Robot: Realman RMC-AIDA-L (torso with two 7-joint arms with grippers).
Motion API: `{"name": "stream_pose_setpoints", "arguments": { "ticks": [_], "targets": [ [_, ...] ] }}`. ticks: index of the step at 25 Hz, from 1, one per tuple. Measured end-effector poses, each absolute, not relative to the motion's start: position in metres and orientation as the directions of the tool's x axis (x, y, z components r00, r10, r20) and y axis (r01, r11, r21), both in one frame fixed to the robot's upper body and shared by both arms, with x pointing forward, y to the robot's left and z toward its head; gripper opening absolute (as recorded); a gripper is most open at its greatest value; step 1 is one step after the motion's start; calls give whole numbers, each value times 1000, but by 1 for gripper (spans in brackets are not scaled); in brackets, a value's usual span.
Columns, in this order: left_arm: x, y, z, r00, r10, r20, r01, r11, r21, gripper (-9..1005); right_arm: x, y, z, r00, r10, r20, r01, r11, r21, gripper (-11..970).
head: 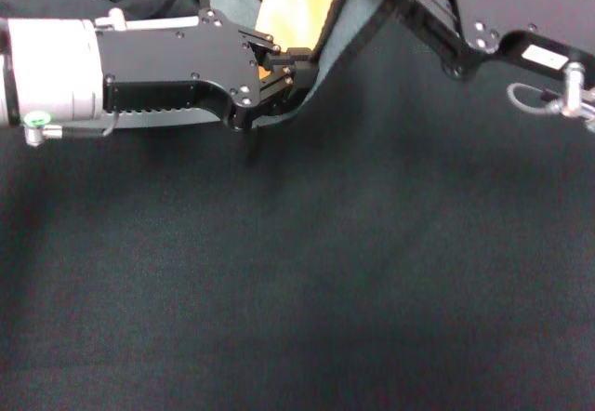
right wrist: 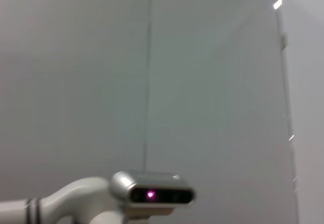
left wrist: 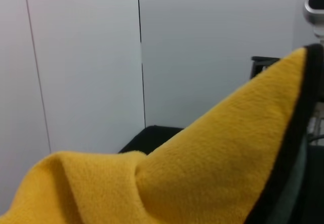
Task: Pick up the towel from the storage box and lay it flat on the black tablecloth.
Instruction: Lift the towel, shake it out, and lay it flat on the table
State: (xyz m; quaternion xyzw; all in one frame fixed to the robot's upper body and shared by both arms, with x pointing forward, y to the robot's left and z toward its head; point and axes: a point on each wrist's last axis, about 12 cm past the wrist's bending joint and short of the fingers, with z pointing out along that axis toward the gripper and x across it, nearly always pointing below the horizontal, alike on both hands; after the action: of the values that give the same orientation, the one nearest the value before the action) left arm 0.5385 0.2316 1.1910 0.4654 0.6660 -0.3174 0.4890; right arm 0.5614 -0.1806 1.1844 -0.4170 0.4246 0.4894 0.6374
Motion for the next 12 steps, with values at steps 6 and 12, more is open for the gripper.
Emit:
{"name": "stream_pose_setpoints", "arguments": {
  "ticks": [6, 12],
  "targets": [
    [536, 241, 1180, -80, 244, -966, 920, 391, 23, 85, 547, -188, 1206, 201, 143, -969, -972, 150, -180, 17],
    [529, 250, 1175, -43, 205, -978, 919, 392, 42, 86, 538, -198, 1226, 243, 130, -961, -961, 166, -220, 18]
  ]
}}
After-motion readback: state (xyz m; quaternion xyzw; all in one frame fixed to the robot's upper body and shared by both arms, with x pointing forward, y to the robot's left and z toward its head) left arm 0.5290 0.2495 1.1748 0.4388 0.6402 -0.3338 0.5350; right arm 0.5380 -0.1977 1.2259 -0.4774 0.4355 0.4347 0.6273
